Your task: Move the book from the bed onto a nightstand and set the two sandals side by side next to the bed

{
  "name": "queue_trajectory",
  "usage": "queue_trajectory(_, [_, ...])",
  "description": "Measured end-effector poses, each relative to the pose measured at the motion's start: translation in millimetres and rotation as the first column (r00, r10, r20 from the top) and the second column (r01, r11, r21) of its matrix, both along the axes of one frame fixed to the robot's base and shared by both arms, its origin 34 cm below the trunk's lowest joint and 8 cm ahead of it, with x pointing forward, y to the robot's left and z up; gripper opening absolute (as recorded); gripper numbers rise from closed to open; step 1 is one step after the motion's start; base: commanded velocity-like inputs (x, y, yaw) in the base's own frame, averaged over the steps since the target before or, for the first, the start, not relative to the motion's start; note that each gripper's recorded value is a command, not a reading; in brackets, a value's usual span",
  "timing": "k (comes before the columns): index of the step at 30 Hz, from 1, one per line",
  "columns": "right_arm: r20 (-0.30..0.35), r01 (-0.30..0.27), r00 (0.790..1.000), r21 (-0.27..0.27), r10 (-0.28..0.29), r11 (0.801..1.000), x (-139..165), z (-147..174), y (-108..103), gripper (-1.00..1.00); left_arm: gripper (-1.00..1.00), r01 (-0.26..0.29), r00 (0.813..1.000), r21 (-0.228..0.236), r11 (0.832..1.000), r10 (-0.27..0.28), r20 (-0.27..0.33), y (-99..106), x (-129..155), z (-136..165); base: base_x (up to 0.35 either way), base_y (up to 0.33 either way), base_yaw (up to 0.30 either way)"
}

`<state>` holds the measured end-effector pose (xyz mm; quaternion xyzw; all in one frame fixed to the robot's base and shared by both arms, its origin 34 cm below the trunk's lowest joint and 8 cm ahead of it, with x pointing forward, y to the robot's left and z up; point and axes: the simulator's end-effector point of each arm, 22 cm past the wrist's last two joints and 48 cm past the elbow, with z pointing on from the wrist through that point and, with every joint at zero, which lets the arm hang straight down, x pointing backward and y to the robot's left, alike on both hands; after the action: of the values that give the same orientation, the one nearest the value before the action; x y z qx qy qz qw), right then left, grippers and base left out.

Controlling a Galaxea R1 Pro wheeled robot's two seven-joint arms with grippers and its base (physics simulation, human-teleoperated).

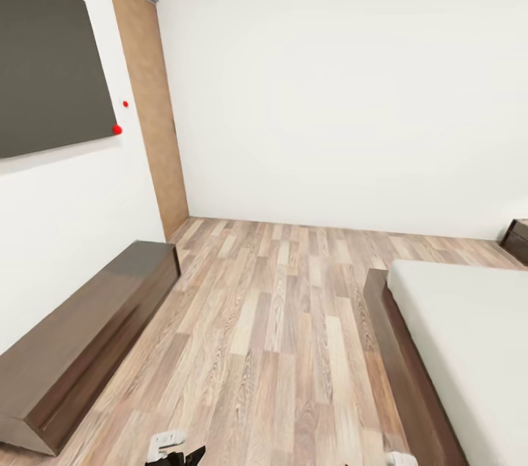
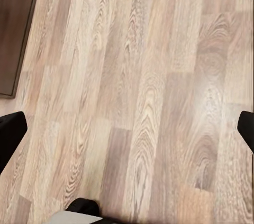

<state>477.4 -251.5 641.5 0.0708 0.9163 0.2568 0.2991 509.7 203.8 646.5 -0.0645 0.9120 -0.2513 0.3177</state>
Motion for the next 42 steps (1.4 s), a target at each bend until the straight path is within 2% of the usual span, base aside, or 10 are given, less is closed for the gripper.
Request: queue_trajectory(42, [-0.001, 0.0, 1.0, 0.0, 0.0, 1.0, -0.2, -0.1, 0.0, 1.0, 1.0, 0.0, 1.0, 0.001, 1.0, 0.0, 0.0, -0.4, -0.2, -0.2, 0.0, 0.0, -0.279])
